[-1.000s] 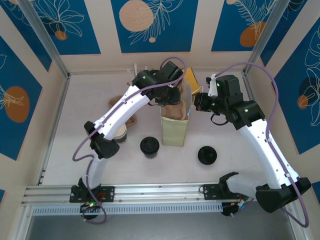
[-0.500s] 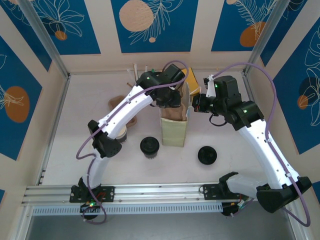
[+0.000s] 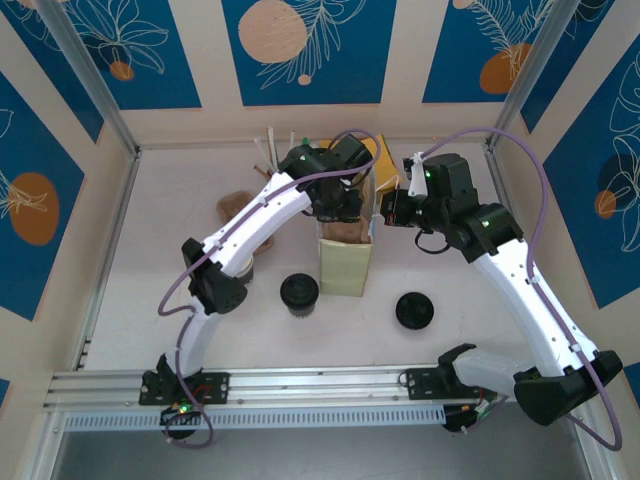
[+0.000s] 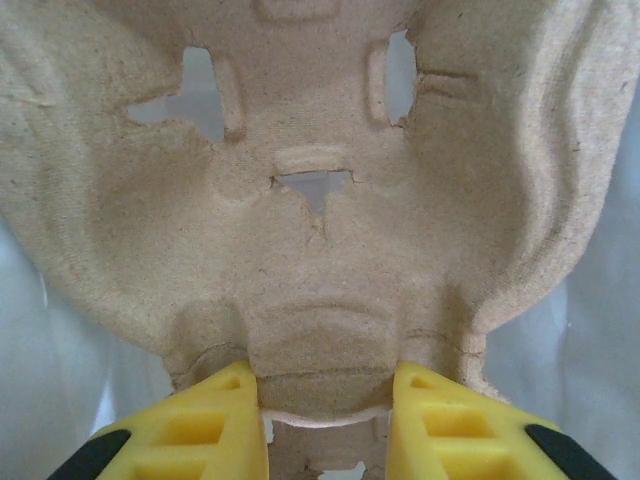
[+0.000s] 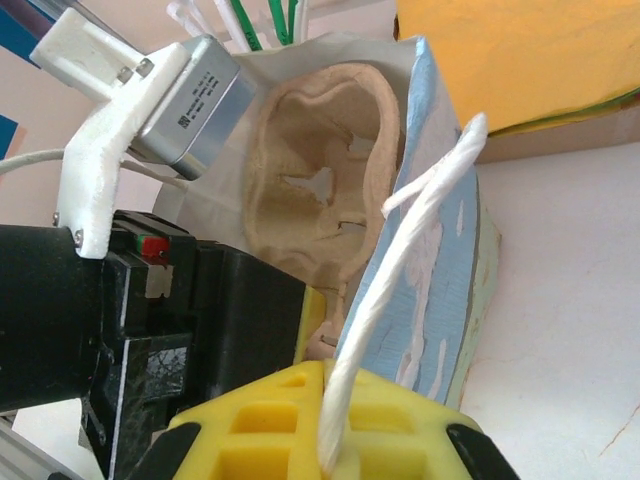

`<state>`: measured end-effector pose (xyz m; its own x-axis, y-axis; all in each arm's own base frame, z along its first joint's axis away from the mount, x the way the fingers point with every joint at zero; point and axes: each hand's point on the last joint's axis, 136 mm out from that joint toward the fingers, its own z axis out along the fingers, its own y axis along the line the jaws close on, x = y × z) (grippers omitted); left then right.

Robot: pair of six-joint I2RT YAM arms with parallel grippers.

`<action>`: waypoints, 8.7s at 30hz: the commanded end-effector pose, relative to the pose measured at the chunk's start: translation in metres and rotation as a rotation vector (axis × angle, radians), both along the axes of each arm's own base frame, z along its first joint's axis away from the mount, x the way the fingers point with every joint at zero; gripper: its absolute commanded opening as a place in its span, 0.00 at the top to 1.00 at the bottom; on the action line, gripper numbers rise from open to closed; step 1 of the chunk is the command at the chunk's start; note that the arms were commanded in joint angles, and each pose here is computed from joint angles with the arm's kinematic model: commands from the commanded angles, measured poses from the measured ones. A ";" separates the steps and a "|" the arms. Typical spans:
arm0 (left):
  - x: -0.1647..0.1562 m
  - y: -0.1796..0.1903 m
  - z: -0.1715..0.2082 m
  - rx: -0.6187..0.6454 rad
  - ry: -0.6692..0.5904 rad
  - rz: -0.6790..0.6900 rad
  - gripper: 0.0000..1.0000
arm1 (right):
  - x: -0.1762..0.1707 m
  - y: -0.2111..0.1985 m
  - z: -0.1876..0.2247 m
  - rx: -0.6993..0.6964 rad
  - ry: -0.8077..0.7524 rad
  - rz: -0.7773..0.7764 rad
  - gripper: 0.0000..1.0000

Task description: Pack the takeout coffee

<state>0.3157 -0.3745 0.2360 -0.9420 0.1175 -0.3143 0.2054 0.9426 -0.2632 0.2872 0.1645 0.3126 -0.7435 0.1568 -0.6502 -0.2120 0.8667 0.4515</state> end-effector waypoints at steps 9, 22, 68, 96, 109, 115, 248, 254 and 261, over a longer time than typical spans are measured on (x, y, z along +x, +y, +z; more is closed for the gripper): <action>-0.010 -0.008 -0.029 0.051 0.079 -0.021 0.73 | -0.003 0.002 -0.001 0.009 -0.016 0.001 0.97; -0.012 -0.002 -0.053 0.123 0.122 -0.009 0.73 | -0.004 0.001 -0.005 0.008 -0.017 -0.004 0.97; -0.011 0.000 -0.116 0.248 0.220 0.026 0.73 | -0.009 -0.016 -0.004 0.031 -0.037 -0.033 0.97; -0.008 -0.002 -0.096 0.196 0.193 0.049 0.44 | -0.010 -0.017 -0.007 0.042 -0.024 -0.034 0.93; -0.003 -0.007 -0.045 0.063 0.108 0.091 0.43 | -0.012 -0.014 -0.011 0.047 -0.013 -0.024 0.93; 0.000 -0.007 -0.015 -0.002 0.052 0.107 0.43 | -0.012 -0.013 -0.013 0.044 -0.011 -0.023 0.93; -0.083 0.214 0.040 -0.030 -0.261 0.364 0.09 | -0.005 -0.031 -0.003 -0.075 0.020 -0.061 0.52; -0.080 0.225 0.018 -0.059 -0.210 0.381 0.00 | -0.037 -0.035 0.011 -0.076 0.027 -0.079 0.45; -0.080 0.248 -0.007 -0.087 -0.142 0.405 0.00 | -0.068 -0.006 0.026 -0.122 0.043 -0.018 0.43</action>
<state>0.2390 -0.1251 0.2284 -0.8408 -0.3063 -0.4463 -0.1813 0.9362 -0.3010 0.2271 0.1609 0.3405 -0.7507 0.0880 -0.6547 -0.2296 0.8945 0.3836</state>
